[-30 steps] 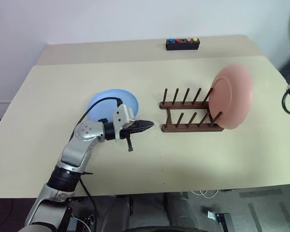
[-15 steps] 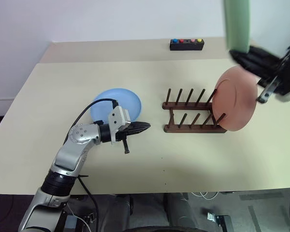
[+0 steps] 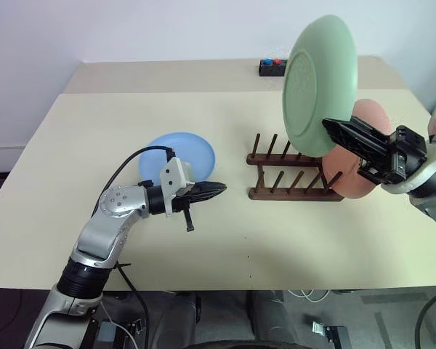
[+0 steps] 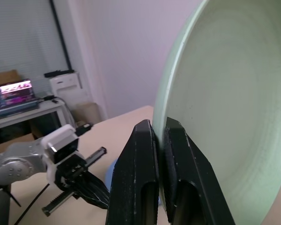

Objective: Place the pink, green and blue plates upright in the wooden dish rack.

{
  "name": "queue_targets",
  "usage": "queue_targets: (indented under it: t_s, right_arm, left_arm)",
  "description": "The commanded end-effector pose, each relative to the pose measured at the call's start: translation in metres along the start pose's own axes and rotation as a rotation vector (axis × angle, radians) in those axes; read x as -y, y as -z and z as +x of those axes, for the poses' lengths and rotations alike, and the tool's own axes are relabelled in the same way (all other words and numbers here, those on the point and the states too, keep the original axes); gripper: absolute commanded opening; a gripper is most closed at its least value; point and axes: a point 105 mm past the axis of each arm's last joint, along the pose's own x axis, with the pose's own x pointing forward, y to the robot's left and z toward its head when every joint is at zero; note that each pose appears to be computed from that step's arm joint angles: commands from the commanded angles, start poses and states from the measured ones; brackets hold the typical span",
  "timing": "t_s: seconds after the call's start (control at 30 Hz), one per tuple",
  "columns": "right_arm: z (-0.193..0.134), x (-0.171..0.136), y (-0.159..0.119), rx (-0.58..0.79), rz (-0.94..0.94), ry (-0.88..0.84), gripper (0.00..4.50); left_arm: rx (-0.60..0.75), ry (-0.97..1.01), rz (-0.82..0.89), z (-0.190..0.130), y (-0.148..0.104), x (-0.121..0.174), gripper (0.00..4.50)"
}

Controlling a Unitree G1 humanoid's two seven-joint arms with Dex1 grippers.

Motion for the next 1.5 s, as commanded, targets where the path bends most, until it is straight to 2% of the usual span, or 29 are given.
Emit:
queue_targets:
  t_s: [0.03,0.6,1.5]
  right_arm:
    - [-0.003,0.003,-0.008,0.037,-0.012,0.028,0.05]
    - [-0.015,0.028,0.011,0.005,0.015,0.129,0.05]
    - [-0.022,0.023,0.033,-0.066,0.085,0.143,0.05]
  left_arm:
    - [0.022,0.011,0.022,0.0,-0.008,0.003,0.0]
    - [0.016,0.021,0.021,0.002,-0.007,0.004,0.0]
    - [0.015,0.021,0.027,0.002,-0.007,0.004,0.0]
